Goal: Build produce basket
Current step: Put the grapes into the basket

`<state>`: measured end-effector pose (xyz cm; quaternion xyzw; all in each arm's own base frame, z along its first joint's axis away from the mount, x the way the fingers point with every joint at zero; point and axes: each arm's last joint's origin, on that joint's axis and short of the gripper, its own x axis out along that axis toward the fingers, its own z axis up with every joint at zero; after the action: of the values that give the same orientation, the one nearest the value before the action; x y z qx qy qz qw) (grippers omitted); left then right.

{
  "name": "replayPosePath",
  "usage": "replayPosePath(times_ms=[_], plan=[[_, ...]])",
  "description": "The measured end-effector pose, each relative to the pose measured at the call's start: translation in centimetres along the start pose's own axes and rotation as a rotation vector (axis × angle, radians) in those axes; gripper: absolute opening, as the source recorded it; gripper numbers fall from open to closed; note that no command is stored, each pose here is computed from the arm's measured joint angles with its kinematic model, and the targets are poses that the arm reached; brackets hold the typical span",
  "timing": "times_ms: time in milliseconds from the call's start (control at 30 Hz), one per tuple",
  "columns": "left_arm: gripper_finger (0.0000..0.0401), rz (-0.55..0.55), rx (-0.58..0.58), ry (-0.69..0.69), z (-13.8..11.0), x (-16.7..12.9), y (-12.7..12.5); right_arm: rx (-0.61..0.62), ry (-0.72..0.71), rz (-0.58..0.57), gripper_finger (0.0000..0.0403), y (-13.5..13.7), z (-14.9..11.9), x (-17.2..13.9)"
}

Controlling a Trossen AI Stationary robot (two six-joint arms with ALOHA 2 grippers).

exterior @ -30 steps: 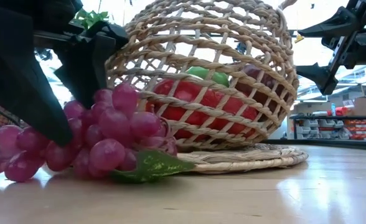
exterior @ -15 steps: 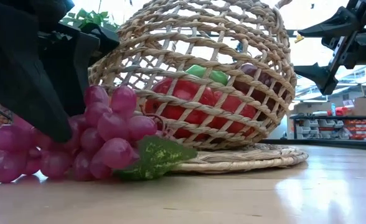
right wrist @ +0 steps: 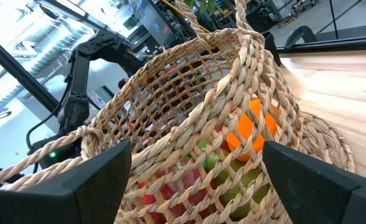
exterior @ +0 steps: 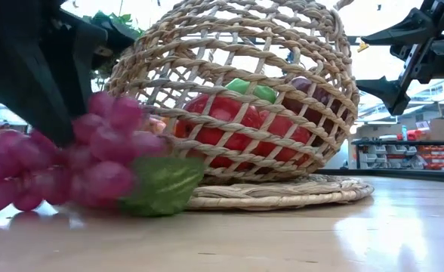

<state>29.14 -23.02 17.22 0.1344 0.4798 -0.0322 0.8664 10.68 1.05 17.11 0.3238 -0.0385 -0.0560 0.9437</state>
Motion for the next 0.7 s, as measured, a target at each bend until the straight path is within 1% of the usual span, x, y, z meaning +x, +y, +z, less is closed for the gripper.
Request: replayPosePath(times_ms=[233, 433, 633, 700], plan=[[0.007, -0.007, -0.018, -0.016, 0.2, -2.3, 0.8, 0.0, 0.0, 0.0, 0.0365, 0.0, 0.0, 0.0], [0.0061, -0.021, -0.046, -0.076, 0.8, -4.5, 1.6, 0.0, 0.0, -0.001, 0.0365, 0.0, 0.0, 0.0], [0.0057, -0.053, -0.087, -0.162, 1.5, -7.7, 2.9, 0.0, 0.0, -0.001, 0.0365, 0.0, 0.0, 0.0], [0.0057, -0.047, -0.106, -0.202, 1.6, -9.0, 3.5, 0.0, 0.0, 0.0, 0.0365, 0.0, 0.0, 0.0]])
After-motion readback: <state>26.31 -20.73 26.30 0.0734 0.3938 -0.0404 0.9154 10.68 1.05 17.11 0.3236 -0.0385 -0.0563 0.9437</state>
